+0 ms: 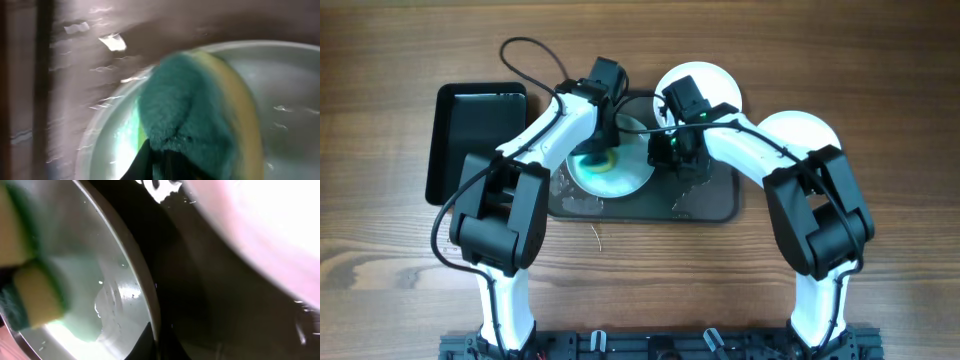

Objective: Clean dirty plates on tray and stack at the side
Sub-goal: 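Scrub the centered plate with the sponge while right gripper holds it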

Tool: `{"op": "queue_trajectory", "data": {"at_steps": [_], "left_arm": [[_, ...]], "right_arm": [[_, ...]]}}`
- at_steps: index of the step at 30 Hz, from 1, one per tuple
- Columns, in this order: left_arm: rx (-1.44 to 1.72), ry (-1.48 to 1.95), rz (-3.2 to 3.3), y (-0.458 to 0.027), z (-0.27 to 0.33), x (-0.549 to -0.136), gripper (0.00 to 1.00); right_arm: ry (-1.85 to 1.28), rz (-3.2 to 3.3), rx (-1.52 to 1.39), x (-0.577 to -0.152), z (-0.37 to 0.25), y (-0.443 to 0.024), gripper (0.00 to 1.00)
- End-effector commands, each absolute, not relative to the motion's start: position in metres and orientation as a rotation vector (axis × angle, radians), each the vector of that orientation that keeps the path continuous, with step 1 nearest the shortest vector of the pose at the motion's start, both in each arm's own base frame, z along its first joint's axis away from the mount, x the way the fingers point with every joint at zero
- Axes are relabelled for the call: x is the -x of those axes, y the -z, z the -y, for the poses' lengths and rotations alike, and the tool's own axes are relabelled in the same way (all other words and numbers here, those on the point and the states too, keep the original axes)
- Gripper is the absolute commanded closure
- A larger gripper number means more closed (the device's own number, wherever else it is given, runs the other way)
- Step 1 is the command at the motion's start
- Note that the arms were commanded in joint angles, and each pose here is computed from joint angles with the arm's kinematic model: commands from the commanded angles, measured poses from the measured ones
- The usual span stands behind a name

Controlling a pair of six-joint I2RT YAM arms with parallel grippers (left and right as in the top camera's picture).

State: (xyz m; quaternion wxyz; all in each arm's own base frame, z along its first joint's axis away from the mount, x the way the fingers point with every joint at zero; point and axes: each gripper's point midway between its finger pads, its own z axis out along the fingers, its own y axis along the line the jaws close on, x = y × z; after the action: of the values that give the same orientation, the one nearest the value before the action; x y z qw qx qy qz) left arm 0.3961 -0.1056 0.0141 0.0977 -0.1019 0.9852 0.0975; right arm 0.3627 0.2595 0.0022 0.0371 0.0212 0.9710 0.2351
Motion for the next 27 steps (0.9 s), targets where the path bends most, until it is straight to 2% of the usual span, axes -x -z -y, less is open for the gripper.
{"op": "queue_trajectory", "data": {"at_steps": [1, 3, 6, 11, 14, 24, 25, 26, 27], "left_arm": [[0.481, -0.684, -2.787, -0.012, 0.045, -0.389, 0.96], [0.48, -0.651, -2.84, -0.008, 0.05, -0.381, 0.96], [0.371, -0.393, -3.028, 0.005, 0.083, -0.368, 0.96], [-0.165, 0.589, -3.214, -0.001, 0.187, -0.339, 0.96], [-0.248, 0.859, -3.175, -0.014, 0.212, -0.332, 0.96], [-0.28, 0.812, -3.06, -0.012, 0.215, -0.359, 0.96], [-0.267, 0.741, -3.059, -0.008, 0.209, -0.364, 0.96], [-0.028, 0.263, -3.06, 0.008, 0.161, -0.386, 0.96], [0.042, 0.139, -3.043, 0.009, 0.147, -0.391, 0.96]], "right_arm": [[-0.724, -3.008, -0.064, -0.36, -0.26, 0.006, 0.96], [-0.724, -3.008, -0.063, -0.36, -0.26, 0.006, 0.96], [-0.724, -3.008, -0.063, -0.36, -0.26, 0.006, 0.96], [-0.724, -3.008, -0.062, -0.36, -0.26, 0.006, 0.96], [-0.723, -3.009, -0.061, -0.36, -0.26, 0.006, 0.96], [-0.723, -3.011, -0.062, -0.36, -0.26, 0.006, 0.96], [-0.723, -3.011, -0.063, -0.36, -0.26, 0.006, 0.96], [-0.723, -3.01, -0.063, -0.36, -0.26, 0.006, 0.96], [-0.723, -3.01, -0.063, -0.36, -0.26, 0.006, 0.96]]}}
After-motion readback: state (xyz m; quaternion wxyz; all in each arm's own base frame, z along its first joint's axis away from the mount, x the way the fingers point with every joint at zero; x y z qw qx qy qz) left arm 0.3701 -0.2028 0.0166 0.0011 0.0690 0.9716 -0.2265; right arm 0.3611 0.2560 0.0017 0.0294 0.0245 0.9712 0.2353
